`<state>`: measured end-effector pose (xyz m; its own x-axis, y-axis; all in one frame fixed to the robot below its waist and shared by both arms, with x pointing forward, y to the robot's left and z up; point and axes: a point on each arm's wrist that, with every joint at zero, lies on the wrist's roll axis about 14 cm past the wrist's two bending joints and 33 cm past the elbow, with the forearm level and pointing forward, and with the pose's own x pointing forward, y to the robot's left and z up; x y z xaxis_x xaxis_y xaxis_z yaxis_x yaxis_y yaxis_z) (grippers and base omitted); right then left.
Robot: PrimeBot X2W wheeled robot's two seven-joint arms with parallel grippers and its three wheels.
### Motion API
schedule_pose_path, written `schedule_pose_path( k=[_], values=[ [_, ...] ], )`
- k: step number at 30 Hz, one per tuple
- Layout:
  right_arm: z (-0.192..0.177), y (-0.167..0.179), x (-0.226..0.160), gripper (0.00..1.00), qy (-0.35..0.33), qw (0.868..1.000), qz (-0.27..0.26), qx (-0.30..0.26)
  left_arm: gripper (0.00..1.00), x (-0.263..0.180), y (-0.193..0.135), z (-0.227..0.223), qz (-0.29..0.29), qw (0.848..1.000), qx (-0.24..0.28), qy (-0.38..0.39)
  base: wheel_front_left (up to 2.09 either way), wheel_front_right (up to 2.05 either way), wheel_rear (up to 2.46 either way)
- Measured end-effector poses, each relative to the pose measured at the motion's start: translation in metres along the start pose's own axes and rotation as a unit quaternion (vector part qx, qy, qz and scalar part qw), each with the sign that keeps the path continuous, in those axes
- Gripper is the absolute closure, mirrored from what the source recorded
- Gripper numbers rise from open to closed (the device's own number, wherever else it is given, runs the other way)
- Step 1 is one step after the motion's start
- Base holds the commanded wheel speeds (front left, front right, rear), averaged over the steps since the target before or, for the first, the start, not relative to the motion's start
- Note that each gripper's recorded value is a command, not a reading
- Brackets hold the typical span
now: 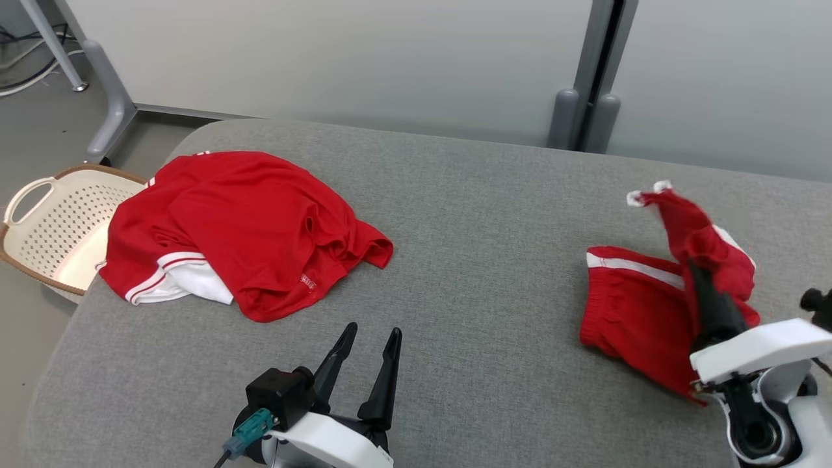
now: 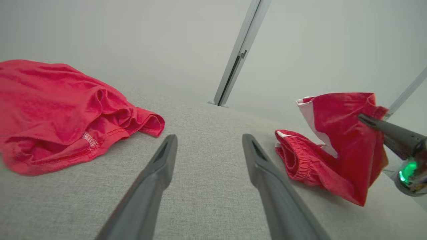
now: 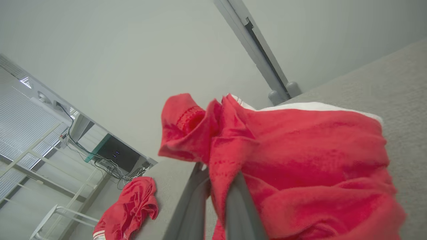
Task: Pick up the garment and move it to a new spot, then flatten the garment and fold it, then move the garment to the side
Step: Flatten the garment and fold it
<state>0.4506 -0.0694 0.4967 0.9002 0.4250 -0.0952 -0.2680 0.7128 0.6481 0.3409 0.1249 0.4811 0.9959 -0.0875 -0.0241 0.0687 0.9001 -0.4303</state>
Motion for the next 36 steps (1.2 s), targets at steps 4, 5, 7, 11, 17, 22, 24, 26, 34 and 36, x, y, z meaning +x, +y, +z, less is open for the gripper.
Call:
schedule_pose_path(
  k=[4, 5, 7, 11, 17, 22, 24, 26, 34, 36],
  values=[
    [-0.024, 0.01, -0.001, 1.0, 0.04, 0.999, 0.021, -0.02, 0.0, -0.005, 0.005, 0.001, 0.011, 1.0, -0.001, -0.002, 0.0, 0.0, 0.0],
    [-0.028, 0.013, 0.0, 1.0, 0.046, 0.998, 0.026, -0.022, 0.0, -0.007, 0.007, 0.0, 0.014, 1.0, -0.002, -0.002, 0.0, 0.0, 0.0],
    [-0.038, 0.017, 0.0, 1.0, 0.059, 0.997, 0.034, -0.028, 0.0, -0.009, 0.01, 0.0, 0.019, 1.0, -0.002, -0.002, 0.0, 0.0, 0.0],
    [-0.059, 0.018, 0.0, 0.94, 0.092, 0.994, 0.041, -0.036, 0.0, -0.011, 0.013, 0.0, 0.026, 1.0, -0.002, -0.003, 0.0, 0.0, 0.0],
    [-0.088, 0.027, 0.0, 0.0, 0.141, 0.988, 0.058, -0.033, 0.0, -0.012, 0.017, -0.002, 0.033, 0.999, -0.001, 0.002, 0.0, 0.0, 0.0],
    [-0.111, 0.023, -0.004, 0.0, 0.186, 0.979, 0.063, -0.049, 0.0, -0.011, 0.018, -0.006, 0.036, 0.999, 0.001, 0.009, 0.0, 0.0, 0.0],
    [-0.115, 0.023, -0.003, 0.0, 0.192, 0.978, 0.065, -0.054, 0.0, -0.01, 0.018, -0.007, 0.036, 0.999, 0.002, 0.01, 0.0, 0.0, 0.0],
    [-0.123, 0.021, -0.003, 0.0, 0.207, 0.975, 0.061, -0.052, 0.0, -0.009, 0.018, -0.007, 0.037, 0.999, 0.0, 0.01, 0.0, 0.0, 0.0],
    [-0.137, 0.007, -0.006, 0.0, 0.235, 0.969, 0.045, -0.066, 0.0, -0.004, 0.018, -0.006, 0.036, 0.999, 0.001, 0.01, 0.0, 0.0, 0.0],
    [-0.132, 0.008, -0.004, 0.0, 0.225, 0.971, 0.047, -0.069, 0.0, -0.003, 0.016, -0.007, 0.034, 0.999, 0.001, 0.011, 0.0, 0.0, 0.0]
  ],
)
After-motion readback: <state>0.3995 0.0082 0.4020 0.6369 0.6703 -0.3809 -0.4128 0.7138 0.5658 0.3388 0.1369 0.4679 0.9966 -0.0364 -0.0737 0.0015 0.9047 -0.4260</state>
